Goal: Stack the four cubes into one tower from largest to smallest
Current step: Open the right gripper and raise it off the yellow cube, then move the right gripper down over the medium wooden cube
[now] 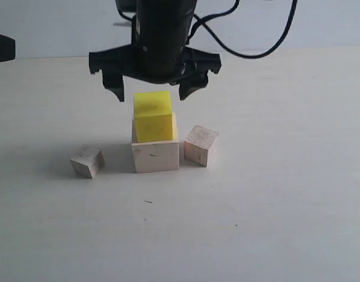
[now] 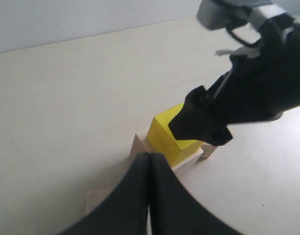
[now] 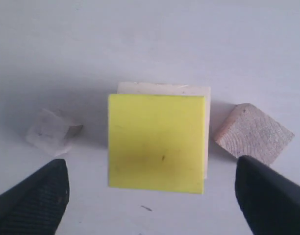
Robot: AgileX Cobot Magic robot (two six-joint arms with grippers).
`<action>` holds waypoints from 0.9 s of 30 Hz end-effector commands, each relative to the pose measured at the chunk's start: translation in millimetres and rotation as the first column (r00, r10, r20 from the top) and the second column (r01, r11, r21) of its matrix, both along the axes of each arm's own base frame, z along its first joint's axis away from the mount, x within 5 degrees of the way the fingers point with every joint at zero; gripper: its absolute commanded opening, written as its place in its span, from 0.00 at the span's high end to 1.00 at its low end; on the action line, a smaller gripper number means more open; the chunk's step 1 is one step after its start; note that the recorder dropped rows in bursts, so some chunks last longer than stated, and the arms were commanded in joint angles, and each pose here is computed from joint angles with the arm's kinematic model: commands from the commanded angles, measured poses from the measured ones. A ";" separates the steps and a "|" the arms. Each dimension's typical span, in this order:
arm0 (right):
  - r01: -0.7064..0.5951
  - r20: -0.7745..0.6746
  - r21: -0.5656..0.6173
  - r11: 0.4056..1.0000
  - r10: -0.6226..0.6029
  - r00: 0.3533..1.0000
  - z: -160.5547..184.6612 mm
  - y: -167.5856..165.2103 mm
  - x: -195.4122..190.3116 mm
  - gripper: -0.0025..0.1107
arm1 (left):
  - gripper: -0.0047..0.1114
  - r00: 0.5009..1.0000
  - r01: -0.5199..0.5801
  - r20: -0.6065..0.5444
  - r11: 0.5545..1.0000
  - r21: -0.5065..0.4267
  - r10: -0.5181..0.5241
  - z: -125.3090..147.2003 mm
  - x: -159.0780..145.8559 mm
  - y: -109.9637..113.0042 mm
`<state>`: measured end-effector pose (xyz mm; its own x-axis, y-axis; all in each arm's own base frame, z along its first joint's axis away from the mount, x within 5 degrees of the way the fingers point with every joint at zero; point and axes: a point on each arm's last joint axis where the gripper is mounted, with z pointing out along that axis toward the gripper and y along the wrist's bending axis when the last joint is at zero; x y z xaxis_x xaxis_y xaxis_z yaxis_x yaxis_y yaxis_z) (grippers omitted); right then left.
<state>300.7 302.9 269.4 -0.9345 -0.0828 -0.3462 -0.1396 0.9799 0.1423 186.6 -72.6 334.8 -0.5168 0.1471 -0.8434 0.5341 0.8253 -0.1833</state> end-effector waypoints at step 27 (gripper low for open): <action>-0.474 0.182 -0.383 0.793 0.567 0.803 100.4 -58.1 -11.0 0.40 | 0.96 1.000 0.007 0.002 1.000 -0.014 -0.007 1.3 -2.0 -1.7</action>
<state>283.5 254.7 364.4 -0.5968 -0.6652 -0.4487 -0.6330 0.7340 -0.2462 186.6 -72.6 334.8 -0.5168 0.1471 -0.8434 0.5341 0.8253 -0.1833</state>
